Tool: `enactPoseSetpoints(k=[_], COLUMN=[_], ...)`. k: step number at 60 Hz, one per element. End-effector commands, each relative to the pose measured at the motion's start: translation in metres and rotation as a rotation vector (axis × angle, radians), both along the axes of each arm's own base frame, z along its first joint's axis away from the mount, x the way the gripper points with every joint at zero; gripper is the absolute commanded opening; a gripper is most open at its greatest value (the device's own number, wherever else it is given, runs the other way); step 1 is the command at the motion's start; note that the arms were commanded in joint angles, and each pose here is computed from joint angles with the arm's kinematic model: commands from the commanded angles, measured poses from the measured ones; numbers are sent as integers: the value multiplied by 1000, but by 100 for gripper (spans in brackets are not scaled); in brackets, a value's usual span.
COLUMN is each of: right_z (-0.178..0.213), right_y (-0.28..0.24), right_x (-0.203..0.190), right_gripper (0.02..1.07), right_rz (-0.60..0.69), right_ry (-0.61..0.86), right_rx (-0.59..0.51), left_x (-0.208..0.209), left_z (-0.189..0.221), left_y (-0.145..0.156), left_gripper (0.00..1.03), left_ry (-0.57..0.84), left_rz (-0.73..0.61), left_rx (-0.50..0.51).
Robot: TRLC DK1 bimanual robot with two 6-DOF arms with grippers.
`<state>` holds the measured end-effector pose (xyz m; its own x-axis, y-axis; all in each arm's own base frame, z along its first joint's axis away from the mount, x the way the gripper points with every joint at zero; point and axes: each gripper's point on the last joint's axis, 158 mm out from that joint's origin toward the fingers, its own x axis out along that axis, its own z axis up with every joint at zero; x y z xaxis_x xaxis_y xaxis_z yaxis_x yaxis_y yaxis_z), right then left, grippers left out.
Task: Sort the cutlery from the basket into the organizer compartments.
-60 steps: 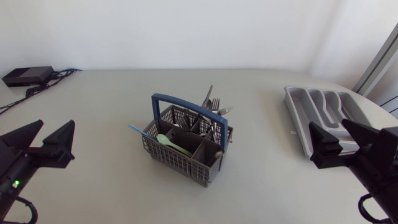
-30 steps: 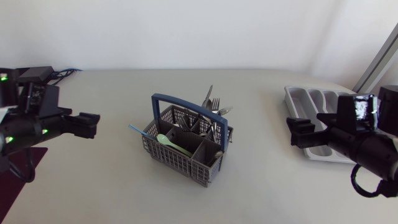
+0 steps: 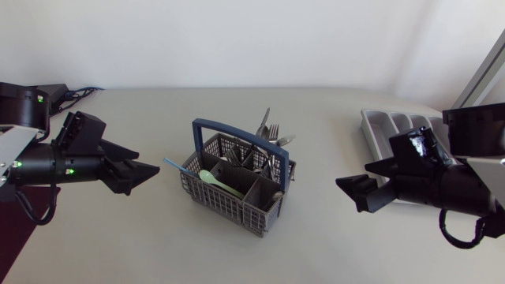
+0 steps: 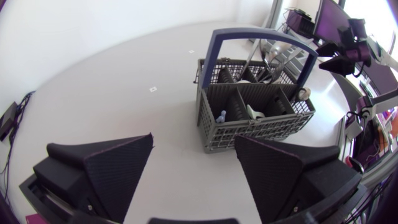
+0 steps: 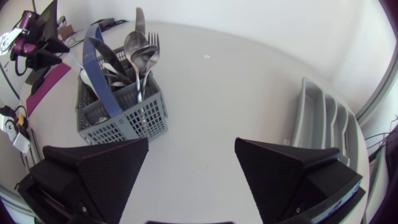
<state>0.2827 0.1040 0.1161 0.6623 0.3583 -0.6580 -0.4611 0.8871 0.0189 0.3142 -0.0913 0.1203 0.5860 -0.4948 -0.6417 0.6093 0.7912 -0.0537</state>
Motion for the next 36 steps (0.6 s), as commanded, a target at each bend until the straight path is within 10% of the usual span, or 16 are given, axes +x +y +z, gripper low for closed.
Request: enactPoseSetpoints(k=[1, 26, 36], right_z=[0, -22, -30], right_y=[6, 39, 55], right_x=[-1, -4, 0], right_gripper=[102, 91, 45], right_rz=[62, 161, 199], right_ry=[18, 119, 117], right_rx=[-29, -18, -15], left_x=[1, 21, 31], left_z=[-7, -24, -37], left_y=[-3, -15, -5], left_gripper=[86, 69, 39], left_ry=[-30, -55, -24], left_rz=[-67, -118, -117], left_rx=[28, 15, -18])
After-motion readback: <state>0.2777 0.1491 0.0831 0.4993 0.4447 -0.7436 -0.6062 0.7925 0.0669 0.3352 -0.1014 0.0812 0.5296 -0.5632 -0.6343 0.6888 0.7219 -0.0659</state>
